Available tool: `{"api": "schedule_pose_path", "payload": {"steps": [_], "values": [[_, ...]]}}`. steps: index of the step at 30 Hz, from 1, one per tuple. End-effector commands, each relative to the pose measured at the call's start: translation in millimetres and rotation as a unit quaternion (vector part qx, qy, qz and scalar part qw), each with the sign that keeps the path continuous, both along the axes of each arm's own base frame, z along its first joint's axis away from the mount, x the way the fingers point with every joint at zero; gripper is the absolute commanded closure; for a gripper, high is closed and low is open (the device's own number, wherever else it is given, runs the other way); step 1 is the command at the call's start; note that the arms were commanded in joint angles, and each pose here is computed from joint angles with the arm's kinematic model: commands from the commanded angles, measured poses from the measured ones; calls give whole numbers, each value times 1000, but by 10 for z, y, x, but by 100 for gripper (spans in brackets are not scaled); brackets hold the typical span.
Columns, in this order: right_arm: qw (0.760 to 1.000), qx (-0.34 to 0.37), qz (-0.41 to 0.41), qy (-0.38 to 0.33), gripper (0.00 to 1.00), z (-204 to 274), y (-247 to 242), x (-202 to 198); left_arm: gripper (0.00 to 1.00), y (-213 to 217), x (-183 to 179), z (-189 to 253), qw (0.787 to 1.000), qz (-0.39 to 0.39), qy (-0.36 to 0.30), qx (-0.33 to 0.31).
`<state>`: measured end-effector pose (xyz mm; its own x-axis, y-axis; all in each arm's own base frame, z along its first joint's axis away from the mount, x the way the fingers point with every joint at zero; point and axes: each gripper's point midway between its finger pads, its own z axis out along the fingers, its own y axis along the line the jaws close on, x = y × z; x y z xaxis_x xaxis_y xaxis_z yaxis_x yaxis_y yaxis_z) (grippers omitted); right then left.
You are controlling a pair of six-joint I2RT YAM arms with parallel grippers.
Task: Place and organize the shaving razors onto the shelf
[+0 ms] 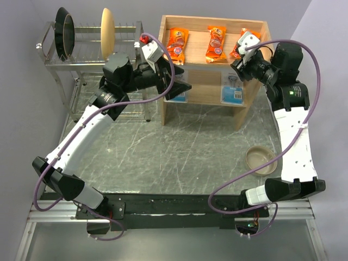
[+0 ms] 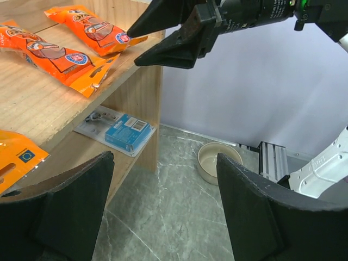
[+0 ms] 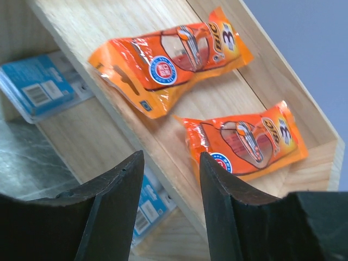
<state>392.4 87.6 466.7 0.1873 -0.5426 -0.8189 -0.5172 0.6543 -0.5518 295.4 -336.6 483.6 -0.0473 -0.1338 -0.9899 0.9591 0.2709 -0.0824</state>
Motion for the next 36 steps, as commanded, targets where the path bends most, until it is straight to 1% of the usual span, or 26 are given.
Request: {"api": "schedule_pose_path", "payload": {"steps": [1, 3, 6, 7, 9, 12, 13, 14, 15, 16, 18, 20, 21, 23, 24, 26, 27, 29, 30, 32, 35, 36], "values": [[999, -26, -24, -30, 48, 89, -85, 66, 19, 91, -69, 213, 999, 8, -24, -20], [999, -31, -34, -27, 50, 59, -118, 100, 18, 91, -58, 221, 999, 9, -22, -22], [998, -40, -49, -27, 56, 30, -176, 146, 18, 84, -46, 228, 999, 8, -21, -24], [997, -45, -52, -37, 60, 66, -193, 143, 18, 74, -43, 222, 1000, 7, -19, -24], [996, -54, -63, -38, 65, 32, -239, 153, 18, 72, -40, 235, 999, 6, -18, -26], [994, -73, -70, -47, 69, 29, -287, 133, 18, 61, -40, 228, 1000, 3, -15, -28], [993, -77, -69, -51, 73, 45, -292, 109, 18, 57, -39, 228, 999, 2, -14, -28], [993, -79, -70, -49, 75, 21, -295, 109, 18, 65, -28, 228, 999, 3, -13, -29], [993, -77, -69, -52, 81, 33, -290, 100, 18, 56, -31, 224, 999, 2, -13, -29], [993, -74, -69, -55, 85, 53, -287, 86, 18, 51, -30, 221, 999, 0, -11, -30], [994, -68, -71, -58, 90, 69, -288, 74, 19, 49, -25, 224, 999, -1, -9, -31], [993, -59, -74, -65, 92, 115, -288, 76, 19, 48, -19, 234, 999, -1, -8, -33], [993, -57, -76, -72, 96, 156, -295, 54, 19, 47, -22, 233, 999, -2, -7, -33], [992, -55, -78, -86, 96, 211, -299, 41, 18, 58, -28, 246, 999, -1, -8, -34], [991, -51, -80, -93, 87, 257, -306, 5, 18, 58, -28, 246, 999, -1, -8, -34], [989, -45, -84, -110, 63, 326, -313, -8, 18, 60, -32, 232, 999, -2, -6, -34], [989, -30, -89, -114, 49, 378, -320, -32, 19, 67, -30, 235, 999, -1, -7, -34], [987, 1, -100, -125, 42, 512, -345, -37, 19, 66, -45, 223, 999, -4, -5, -33], [986, 43, -110, -115, 37, 546, -358, -27, 19, 68, -40, 215, 999, -4, -4, -33], [977, 89, -140, -131, 30, 659, -440, 32, 19, 62, -44, 201, 999, -7, -3, -33], [965, 156, -171, -127, 28, 724, -502, 128, 19, 72, -48, 204, 999, -6, -3, -33], [962, 183, -176, -105, 28, 648, -486, 241, 19, 76, -50, 210, 999, -5, -3, -34]]}}
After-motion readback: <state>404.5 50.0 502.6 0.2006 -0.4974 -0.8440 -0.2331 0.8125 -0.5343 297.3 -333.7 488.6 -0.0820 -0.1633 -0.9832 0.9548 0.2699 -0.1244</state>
